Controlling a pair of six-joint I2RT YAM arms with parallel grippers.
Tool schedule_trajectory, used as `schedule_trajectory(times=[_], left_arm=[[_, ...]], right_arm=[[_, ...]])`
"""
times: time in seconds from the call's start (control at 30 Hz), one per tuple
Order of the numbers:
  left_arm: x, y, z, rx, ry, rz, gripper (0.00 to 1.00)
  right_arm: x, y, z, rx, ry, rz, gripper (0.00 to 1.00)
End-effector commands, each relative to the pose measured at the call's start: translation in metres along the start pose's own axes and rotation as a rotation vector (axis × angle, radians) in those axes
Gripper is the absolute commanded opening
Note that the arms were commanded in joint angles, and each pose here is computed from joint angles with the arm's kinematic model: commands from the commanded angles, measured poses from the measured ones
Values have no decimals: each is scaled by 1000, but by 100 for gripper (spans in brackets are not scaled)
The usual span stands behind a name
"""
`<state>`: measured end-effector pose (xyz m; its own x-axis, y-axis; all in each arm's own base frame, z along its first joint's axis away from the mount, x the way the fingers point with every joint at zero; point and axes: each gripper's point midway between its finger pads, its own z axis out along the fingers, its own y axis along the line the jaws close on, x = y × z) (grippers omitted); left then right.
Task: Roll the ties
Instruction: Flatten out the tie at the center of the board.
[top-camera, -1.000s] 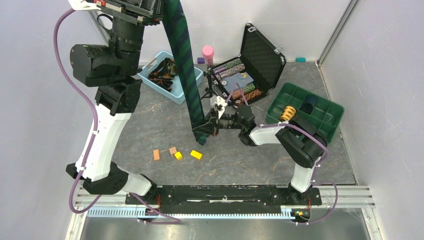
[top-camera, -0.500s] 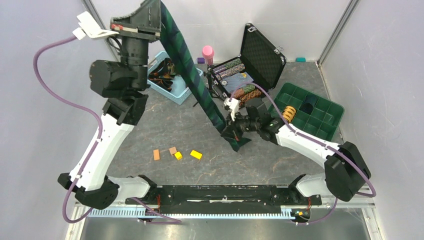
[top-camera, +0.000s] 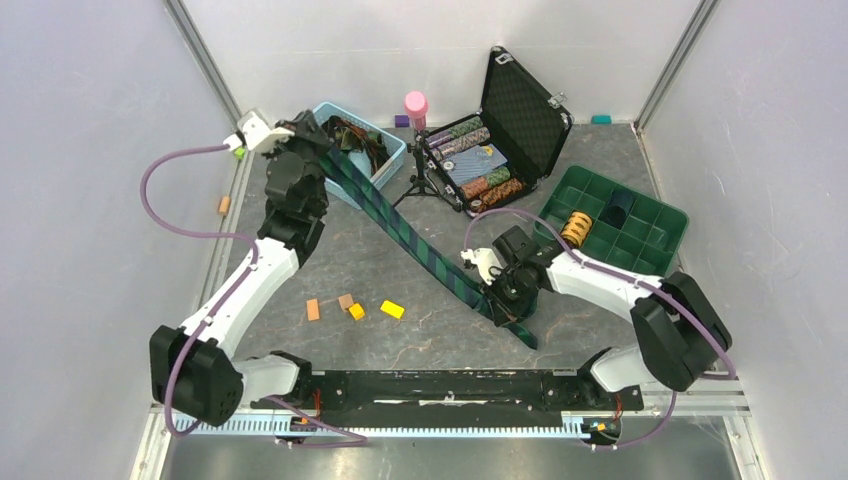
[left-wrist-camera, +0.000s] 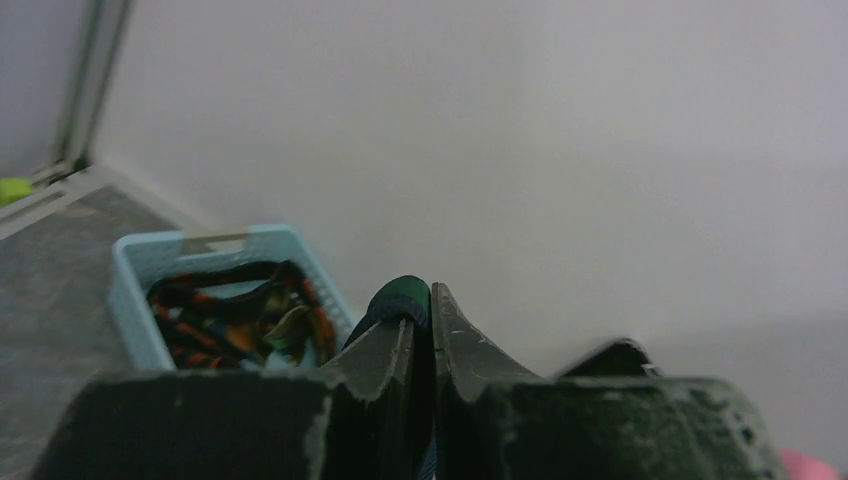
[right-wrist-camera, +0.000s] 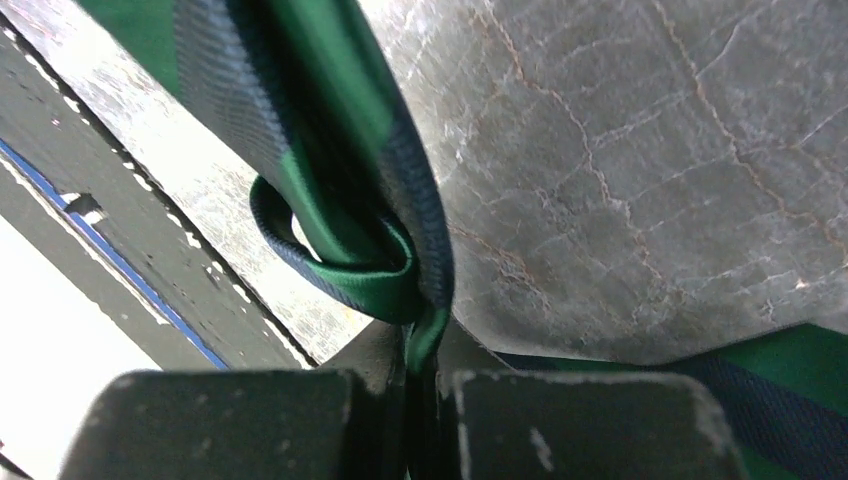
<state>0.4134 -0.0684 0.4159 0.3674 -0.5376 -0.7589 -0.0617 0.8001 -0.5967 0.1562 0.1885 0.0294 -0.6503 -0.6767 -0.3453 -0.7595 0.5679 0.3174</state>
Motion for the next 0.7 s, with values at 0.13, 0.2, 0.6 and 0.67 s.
schedule_trajectory(times=[0.13, 0.2, 0.6, 0.67], left_arm=[[25, 123, -2, -238, -49, -241, 8], [40, 127, -4, -215, -11, -258, 4], [94, 149, -20, -228, 102, -311, 2], [99, 160, -26, -258, 103, -301, 2]], right_arm=[[-11, -16, -31, 125, 78, -6, 0], [-14, -19, -46, 177, 83, 0, 0], [-15, -13, -112, 330, 9, 73, 0], [-8, -11, -101, 295, 30, 78, 0]])
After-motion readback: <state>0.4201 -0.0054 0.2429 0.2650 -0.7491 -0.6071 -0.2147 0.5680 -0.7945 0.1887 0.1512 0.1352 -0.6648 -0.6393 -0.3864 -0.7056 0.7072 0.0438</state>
